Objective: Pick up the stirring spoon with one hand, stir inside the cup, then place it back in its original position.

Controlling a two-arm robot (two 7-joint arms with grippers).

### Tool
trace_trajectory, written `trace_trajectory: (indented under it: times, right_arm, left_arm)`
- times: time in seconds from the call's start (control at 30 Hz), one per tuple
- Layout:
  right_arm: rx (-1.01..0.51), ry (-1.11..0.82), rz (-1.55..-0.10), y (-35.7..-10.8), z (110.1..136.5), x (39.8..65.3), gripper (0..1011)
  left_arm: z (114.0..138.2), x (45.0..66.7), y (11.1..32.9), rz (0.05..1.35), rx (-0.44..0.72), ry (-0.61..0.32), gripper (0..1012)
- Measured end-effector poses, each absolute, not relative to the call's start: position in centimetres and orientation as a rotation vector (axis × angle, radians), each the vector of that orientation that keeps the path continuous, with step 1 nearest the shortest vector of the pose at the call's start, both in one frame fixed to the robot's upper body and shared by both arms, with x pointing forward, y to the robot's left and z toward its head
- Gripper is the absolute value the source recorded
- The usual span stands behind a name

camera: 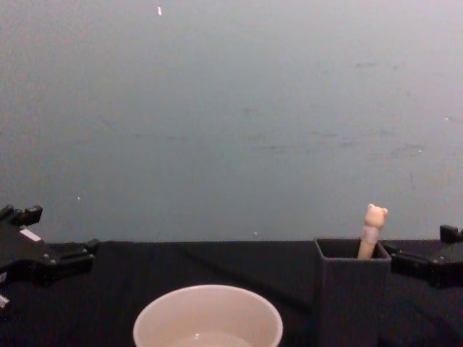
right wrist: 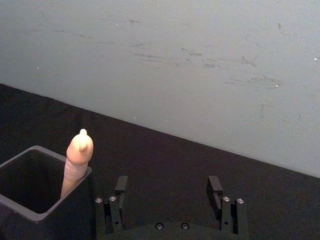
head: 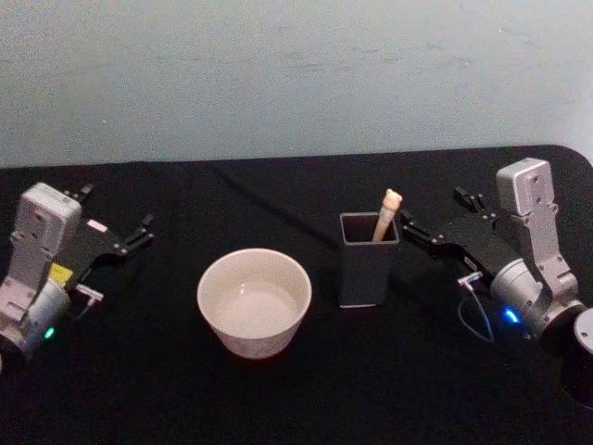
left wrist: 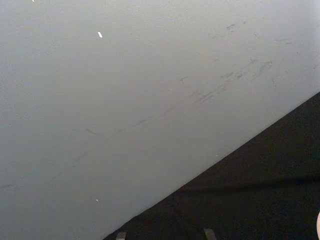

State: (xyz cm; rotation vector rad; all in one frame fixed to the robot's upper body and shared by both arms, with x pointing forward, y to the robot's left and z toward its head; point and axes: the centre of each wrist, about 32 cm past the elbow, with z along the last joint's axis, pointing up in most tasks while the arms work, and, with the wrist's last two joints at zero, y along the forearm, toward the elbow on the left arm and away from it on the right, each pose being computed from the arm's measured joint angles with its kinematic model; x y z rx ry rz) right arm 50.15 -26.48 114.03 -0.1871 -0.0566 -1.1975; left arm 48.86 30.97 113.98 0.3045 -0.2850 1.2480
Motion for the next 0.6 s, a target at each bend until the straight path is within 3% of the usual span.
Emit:
trace_trajectory:
  times: [0.6]
  right_arm:
    - [-0.183, -0.058, -1.193, -26.5, 114.16, 50.12, 1000]
  left_arm:
    - [113.98, 48.86, 30.97, 1.248, 0.304, -0.285, 1001]
